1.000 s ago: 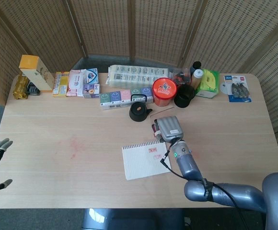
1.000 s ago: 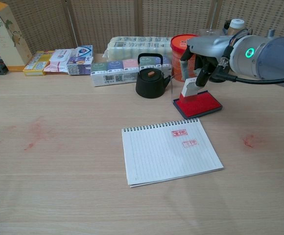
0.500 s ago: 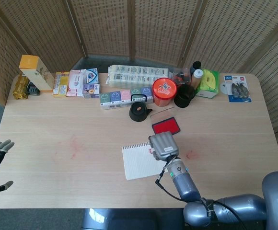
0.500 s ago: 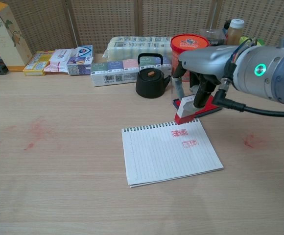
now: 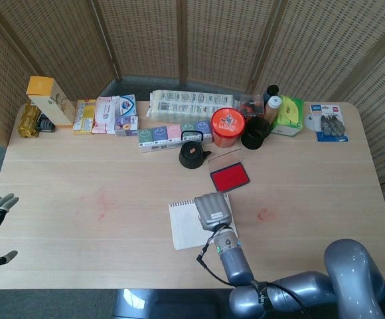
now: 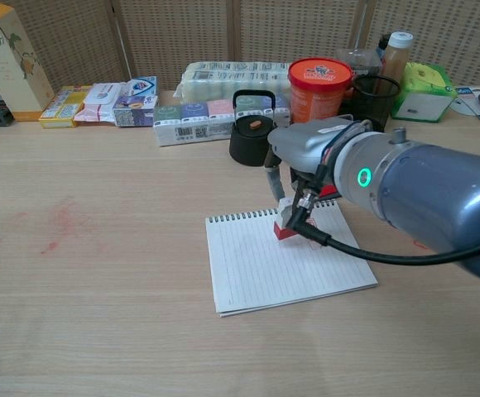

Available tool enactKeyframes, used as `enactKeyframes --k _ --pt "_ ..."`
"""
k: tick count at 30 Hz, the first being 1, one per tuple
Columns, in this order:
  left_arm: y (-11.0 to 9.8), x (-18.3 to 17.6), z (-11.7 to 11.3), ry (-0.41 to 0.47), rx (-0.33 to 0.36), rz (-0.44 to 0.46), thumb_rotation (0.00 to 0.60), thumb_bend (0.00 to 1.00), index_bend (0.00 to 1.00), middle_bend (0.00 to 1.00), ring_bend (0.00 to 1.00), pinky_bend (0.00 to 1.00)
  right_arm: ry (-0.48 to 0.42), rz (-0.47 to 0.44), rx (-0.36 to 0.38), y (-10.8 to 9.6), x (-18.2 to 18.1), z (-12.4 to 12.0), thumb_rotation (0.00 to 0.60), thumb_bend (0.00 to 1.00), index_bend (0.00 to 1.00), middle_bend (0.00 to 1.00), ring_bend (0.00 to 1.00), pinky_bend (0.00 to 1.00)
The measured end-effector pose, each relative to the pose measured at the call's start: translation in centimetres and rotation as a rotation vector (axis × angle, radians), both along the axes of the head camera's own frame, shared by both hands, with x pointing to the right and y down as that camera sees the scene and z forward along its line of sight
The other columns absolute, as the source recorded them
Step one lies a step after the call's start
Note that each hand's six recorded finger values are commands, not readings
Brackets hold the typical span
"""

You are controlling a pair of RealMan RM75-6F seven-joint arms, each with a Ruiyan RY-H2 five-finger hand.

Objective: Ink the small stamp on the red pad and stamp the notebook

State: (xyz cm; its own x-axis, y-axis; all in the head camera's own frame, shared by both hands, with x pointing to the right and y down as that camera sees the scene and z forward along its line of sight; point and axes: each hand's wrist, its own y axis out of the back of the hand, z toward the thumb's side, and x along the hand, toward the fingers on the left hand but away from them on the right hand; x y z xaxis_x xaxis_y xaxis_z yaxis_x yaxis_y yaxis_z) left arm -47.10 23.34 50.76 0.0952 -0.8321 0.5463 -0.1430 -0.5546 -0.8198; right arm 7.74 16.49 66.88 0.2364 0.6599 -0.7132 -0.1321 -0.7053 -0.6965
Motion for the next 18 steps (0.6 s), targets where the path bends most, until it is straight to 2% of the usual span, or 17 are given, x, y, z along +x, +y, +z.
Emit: enactKeyframes --k 9,18 --pt "-0.1 -0.2 -0.2 0.006 0.004 -0.006 0.6 0.0 0.0 0.0 0.0 0.0 0.064 0.074 -0.001 -1.2 -0.1 1.6 0.6 0.48 0.63 0.95 1.0 1.0" --pt "-0.1 -0.1 0.0 0.006 -0.004 -0.002 0.6 0.0 0.0 0.0 0.0 0.0 0.06 0.125 -0.028 -1.2 -1.0 2.4 0.6 0.48 0.63 0.95 1.0 1.0"
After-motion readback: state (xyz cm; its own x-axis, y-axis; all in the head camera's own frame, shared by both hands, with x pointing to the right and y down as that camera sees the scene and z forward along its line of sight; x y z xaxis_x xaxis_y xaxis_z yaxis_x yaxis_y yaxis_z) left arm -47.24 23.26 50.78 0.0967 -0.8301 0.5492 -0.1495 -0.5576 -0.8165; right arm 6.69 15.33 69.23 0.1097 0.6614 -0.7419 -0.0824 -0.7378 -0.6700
